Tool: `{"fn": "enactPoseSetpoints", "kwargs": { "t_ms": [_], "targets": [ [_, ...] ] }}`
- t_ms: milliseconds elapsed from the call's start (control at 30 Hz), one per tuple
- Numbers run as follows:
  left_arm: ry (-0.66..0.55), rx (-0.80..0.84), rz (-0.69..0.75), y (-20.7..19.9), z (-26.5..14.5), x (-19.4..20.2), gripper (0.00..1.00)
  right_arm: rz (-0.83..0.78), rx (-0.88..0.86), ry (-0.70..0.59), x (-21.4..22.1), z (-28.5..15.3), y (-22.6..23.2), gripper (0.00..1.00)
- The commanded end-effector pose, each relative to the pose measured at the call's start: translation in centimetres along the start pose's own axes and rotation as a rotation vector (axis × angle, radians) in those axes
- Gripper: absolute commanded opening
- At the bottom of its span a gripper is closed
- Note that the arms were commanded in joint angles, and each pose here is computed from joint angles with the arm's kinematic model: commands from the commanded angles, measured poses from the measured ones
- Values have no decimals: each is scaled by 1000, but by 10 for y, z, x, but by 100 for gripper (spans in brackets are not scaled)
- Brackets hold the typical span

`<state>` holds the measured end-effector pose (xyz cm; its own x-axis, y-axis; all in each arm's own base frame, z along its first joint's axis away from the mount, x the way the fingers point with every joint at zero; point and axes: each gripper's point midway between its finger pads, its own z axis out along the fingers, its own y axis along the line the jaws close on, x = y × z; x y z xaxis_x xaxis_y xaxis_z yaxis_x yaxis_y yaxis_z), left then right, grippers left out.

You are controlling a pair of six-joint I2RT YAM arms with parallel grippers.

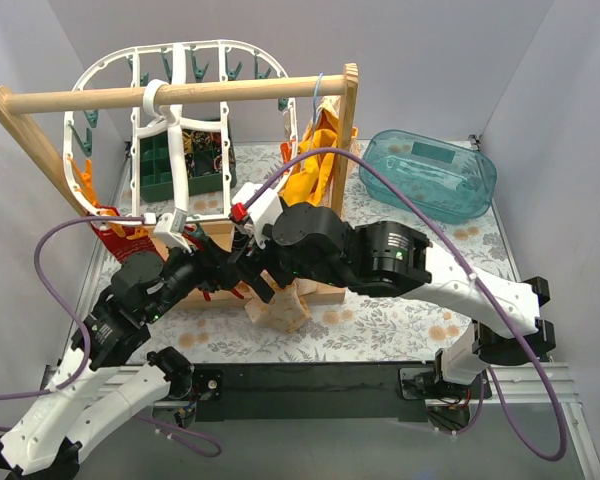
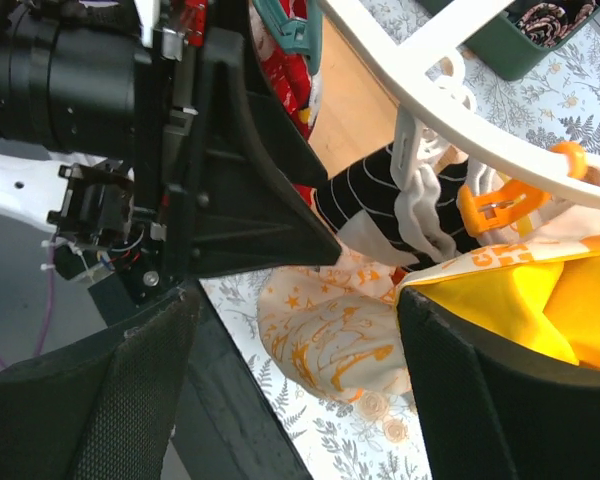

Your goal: Remove the socks clipped to the hanger

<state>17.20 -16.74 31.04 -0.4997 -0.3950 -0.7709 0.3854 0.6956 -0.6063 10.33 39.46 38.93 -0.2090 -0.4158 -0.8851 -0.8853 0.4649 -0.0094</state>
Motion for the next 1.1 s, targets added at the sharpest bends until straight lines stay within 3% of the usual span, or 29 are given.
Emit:
{"fn": "enactPoseSetpoints", "kwargs": {
  "t_ms": [0, 167, 400, 567, 833, 867, 1000, 1067],
  "targets": [
    [-55, -63, 7, 9, 18, -11, 65, 44, -26, 6, 8, 19, 14, 80],
    [-55, -107, 47, 19, 31, -10, 55, 55, -111, -59, 0, 4, 23, 76],
    [-31, -123, 66, 24, 40, -4, 21, 36, -276, -218, -29, -33, 39, 71],
    [-20, -49, 66, 6, 32, -9, 0, 14, -356, -257, -35, -47, 49, 71],
    [-25, 35, 69, -17, 8, -20, 0, -6, -484, -335, -56, -71, 67, 72],
    [-17, 27, 69, -15, 7, -19, 4, -7, -482, -329, -55, -69, 67, 72],
    [24, -25, 57, -4, 2, -9, 52, -27, -459, -314, -50, -71, 62, 73],
    [25, -26, 52, -1, 0, -5, 59, -27, -433, -337, -53, -81, 54, 73]
  ]
}}
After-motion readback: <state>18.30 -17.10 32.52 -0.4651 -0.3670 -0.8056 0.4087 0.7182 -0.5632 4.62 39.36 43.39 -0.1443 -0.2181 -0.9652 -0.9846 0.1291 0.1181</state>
